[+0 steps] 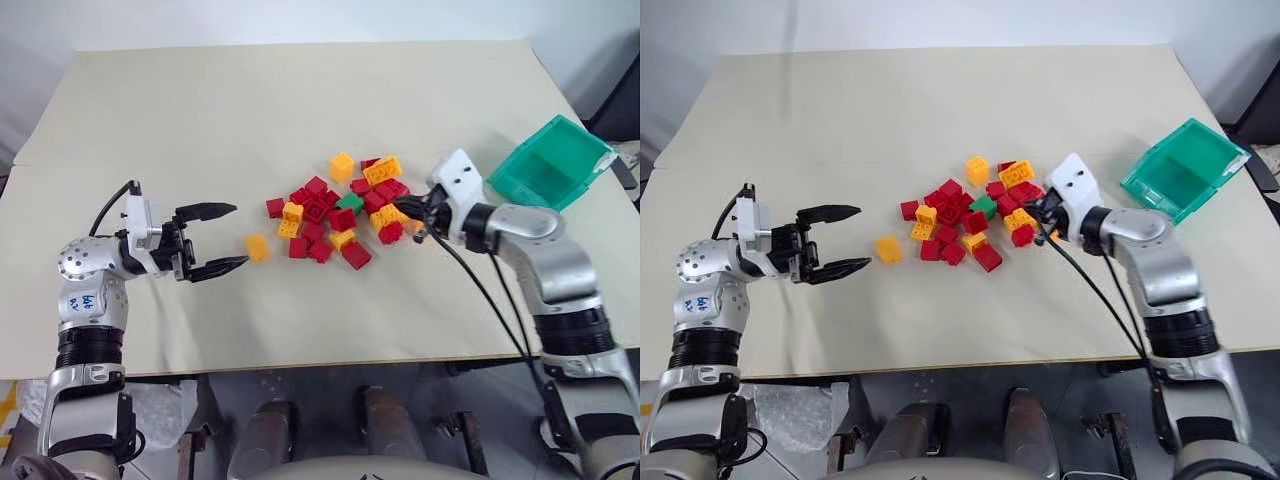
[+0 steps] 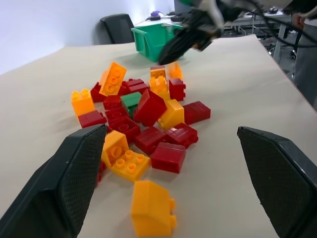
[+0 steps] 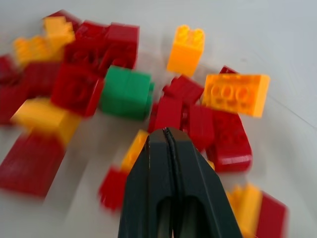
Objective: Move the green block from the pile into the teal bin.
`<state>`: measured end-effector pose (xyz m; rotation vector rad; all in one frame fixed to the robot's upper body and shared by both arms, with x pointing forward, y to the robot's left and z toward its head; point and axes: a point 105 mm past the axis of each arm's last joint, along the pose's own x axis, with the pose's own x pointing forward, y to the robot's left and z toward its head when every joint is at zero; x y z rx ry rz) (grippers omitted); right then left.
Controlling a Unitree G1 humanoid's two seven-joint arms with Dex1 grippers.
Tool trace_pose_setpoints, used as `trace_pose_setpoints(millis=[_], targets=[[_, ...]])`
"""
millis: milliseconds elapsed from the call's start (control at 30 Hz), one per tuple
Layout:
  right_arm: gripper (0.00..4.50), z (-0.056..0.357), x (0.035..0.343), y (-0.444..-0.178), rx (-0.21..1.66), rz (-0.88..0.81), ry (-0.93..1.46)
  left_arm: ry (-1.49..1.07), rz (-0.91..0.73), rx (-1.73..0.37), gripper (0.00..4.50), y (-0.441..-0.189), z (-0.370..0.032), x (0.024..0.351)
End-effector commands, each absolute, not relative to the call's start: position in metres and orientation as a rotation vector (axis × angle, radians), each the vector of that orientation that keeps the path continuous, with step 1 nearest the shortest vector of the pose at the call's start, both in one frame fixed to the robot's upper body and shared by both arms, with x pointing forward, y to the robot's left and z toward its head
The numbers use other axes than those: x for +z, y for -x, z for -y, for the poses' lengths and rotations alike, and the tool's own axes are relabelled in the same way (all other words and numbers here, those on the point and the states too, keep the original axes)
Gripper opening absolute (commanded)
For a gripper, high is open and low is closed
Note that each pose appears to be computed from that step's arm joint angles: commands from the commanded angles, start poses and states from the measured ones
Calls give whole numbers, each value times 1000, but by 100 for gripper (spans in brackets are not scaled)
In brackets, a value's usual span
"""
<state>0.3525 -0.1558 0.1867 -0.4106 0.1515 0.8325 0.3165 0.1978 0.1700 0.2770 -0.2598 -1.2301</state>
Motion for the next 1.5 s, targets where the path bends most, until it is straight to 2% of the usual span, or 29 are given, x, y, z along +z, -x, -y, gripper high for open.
trace_pose_setpoints(millis=[33,233,400,500,600,800,1200,1500], targets=[[89,163,209,-330,929,-125,408,-290,290,-1231,450,-316,-198,175],[293,181,214,-321,938,-179,456,-283,290,-1230,450,-314,-198,173],[446,176,212,-328,943,-186,496,-282,290,-1223,450,-313,-200,173],[446,161,206,-334,998,-194,509,-281,293,-1221,450,-312,-200,174],[446,151,200,-363,947,-180,565,-281,296,-1219,450,-312,-199,174],[446,130,186,-398,939,-187,647,-282,300,-1210,450,-308,-199,173],[446,56,174,-409,1148,-163,641,-282,313,-1188,450,-302,-199,174],[446,70,164,-428,1054,-236,726,-283,315,-1172,450,-299,-199,173]])
